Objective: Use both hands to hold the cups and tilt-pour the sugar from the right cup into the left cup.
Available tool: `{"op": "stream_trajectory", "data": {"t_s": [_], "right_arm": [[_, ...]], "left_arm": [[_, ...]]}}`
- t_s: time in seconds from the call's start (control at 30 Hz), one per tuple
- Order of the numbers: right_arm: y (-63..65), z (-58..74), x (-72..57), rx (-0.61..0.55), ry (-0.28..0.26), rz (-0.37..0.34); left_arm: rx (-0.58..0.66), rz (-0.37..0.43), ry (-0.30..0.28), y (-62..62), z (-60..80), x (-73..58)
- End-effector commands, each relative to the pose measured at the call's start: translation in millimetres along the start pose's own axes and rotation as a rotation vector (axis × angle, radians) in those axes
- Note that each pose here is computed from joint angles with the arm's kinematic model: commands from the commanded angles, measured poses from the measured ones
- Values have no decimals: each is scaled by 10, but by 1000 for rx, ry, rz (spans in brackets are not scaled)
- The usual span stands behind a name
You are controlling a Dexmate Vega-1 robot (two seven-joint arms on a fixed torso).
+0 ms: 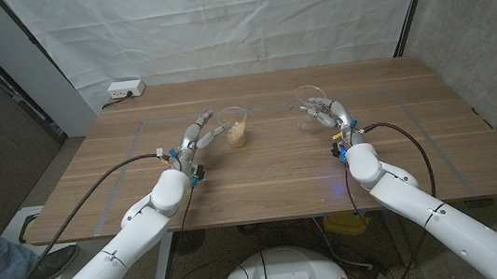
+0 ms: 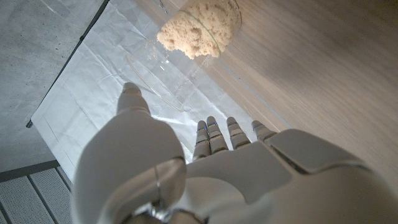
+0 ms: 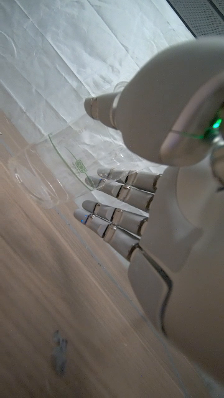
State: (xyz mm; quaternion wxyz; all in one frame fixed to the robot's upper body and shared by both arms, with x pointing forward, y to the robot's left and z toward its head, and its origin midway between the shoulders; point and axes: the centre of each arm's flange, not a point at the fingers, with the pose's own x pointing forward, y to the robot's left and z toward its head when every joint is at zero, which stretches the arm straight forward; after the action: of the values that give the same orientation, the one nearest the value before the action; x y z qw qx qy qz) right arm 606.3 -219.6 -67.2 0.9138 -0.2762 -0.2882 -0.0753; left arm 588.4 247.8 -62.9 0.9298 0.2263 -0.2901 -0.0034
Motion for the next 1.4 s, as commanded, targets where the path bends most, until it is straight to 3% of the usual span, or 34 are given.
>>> {"op": "stream_trajectory", "data": {"t_s": [0.03,0.57,1.0,1.4], "right_arm": [[110,-130,-2,-62,19,6],[185,-205,-32,-84,44,31],[173,-176,-16,-115,26,49],[136,-114,0,-161,37,112]], "left_arm": [[-13,29,-18,113,56,28],[-15,27,-23,146,72,62],[-23,22,-34,154,89,121],[-30,29,-26,154,64,141]]}}
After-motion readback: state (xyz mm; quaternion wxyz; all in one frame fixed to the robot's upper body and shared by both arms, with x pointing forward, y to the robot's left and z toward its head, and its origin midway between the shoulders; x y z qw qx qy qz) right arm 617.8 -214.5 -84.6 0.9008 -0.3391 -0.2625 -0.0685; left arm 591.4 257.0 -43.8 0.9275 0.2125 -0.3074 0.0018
